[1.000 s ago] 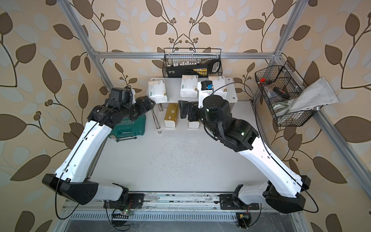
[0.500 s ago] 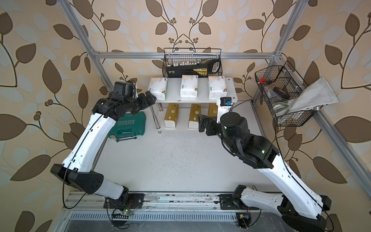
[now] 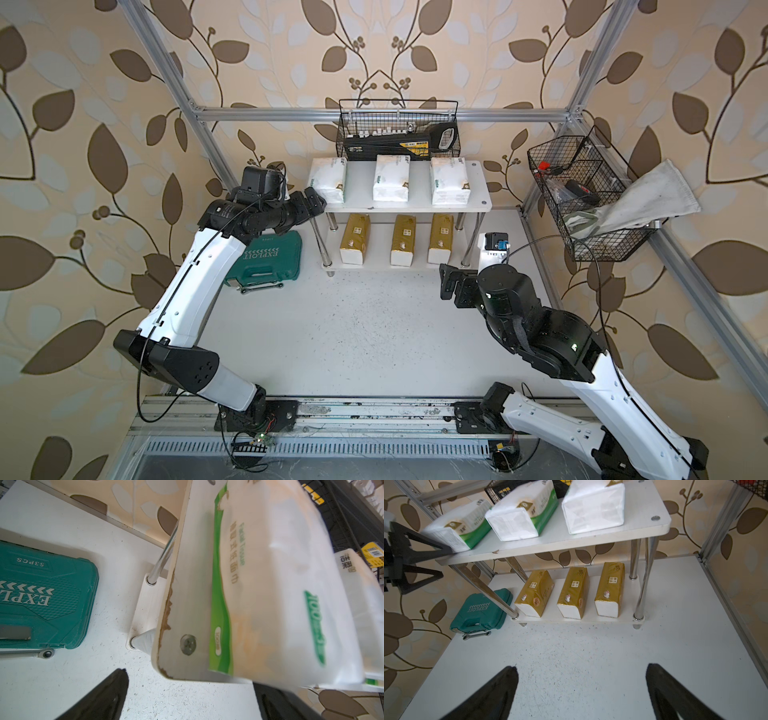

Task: Place the tissue boxes on the shelf by color
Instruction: Place a box of tissues on the shelf.

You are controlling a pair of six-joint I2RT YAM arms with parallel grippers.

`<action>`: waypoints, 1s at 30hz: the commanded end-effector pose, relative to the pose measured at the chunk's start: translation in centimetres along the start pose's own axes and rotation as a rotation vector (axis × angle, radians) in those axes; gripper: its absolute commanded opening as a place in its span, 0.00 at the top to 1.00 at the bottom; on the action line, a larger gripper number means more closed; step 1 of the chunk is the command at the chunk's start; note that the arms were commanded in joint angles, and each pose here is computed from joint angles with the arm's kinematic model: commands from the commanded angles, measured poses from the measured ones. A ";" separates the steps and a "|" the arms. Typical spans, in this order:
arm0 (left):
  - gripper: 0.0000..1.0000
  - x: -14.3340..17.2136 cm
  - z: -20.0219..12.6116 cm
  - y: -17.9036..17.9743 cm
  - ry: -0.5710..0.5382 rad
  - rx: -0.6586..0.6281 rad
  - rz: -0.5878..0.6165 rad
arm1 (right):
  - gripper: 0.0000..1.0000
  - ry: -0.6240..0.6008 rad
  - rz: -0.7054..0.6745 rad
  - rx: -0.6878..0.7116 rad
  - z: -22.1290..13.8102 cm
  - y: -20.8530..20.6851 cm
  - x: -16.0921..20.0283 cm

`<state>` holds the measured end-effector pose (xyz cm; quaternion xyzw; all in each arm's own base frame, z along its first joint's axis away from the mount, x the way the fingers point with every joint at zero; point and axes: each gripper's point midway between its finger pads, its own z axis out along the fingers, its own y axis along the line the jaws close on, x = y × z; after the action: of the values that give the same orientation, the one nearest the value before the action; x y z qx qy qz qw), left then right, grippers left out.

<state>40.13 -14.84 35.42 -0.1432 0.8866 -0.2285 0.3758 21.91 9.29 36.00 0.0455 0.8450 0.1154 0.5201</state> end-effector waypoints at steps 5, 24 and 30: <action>0.01 -1.8 -0.8 -0.2 -0.054 0.009 0.025 | 0.01 0.085 0.015 0.091 0.2 -3.0 4.0; 0.01 -1.9 -2.7 -0.9 -0.060 0.064 0.026 | 0.01 0.137 -0.001 0.098 1.2 -2.7 5.6; 0.01 -0.8 -9.0 0.1 -0.125 0.074 0.062 | 0.01 0.101 -0.066 0.142 1.4 -3.0 3.8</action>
<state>38.23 -13.75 37.08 -0.1312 0.8794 -0.2359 0.3921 21.07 8.04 30.14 0.0533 0.8843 0.0638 0.4595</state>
